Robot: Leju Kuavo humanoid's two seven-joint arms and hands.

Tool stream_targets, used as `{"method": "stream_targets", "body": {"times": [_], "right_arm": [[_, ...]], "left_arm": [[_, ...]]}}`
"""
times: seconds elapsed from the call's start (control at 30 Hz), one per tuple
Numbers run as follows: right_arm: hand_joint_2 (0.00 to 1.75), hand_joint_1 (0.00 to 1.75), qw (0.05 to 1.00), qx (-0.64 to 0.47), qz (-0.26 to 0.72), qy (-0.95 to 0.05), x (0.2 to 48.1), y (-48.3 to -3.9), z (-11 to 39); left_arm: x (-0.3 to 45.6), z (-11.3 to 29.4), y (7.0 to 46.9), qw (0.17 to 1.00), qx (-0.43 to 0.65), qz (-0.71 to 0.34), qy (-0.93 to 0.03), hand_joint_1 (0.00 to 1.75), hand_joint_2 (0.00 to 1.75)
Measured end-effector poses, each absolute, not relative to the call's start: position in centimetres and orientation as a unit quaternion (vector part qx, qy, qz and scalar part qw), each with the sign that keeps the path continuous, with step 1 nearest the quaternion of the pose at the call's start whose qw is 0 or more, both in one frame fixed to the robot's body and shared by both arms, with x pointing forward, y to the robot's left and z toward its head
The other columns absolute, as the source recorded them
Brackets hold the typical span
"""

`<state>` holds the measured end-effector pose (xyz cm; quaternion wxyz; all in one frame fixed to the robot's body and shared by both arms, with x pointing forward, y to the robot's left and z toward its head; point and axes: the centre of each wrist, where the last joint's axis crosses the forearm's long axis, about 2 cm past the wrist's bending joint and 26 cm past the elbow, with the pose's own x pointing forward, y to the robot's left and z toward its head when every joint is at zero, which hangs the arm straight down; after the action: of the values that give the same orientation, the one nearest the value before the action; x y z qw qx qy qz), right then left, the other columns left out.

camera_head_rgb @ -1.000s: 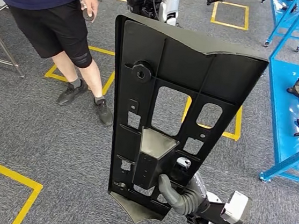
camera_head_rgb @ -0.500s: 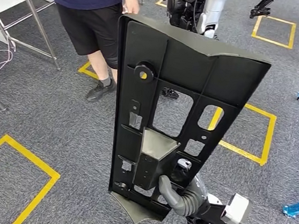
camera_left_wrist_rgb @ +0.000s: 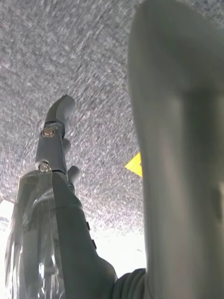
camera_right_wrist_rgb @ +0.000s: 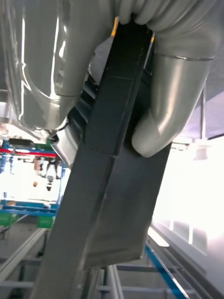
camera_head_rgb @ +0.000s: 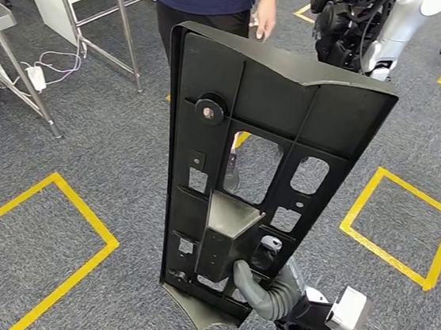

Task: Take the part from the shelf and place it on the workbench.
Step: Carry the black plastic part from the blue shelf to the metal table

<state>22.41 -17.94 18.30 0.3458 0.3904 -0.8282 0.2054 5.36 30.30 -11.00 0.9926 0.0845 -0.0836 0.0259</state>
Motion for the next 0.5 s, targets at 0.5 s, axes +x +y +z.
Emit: {"method": "stream_targets", "body": {"times": [0.5], "right_arm": [[1.75,1.75,0.348,0.385,0.206,-0.829,22.56,-18.27,18.24]], "left_arm": [[5.37,-11.0,30.06,0.993,0.082,0.026,-0.083,0.0,1.75]]}}
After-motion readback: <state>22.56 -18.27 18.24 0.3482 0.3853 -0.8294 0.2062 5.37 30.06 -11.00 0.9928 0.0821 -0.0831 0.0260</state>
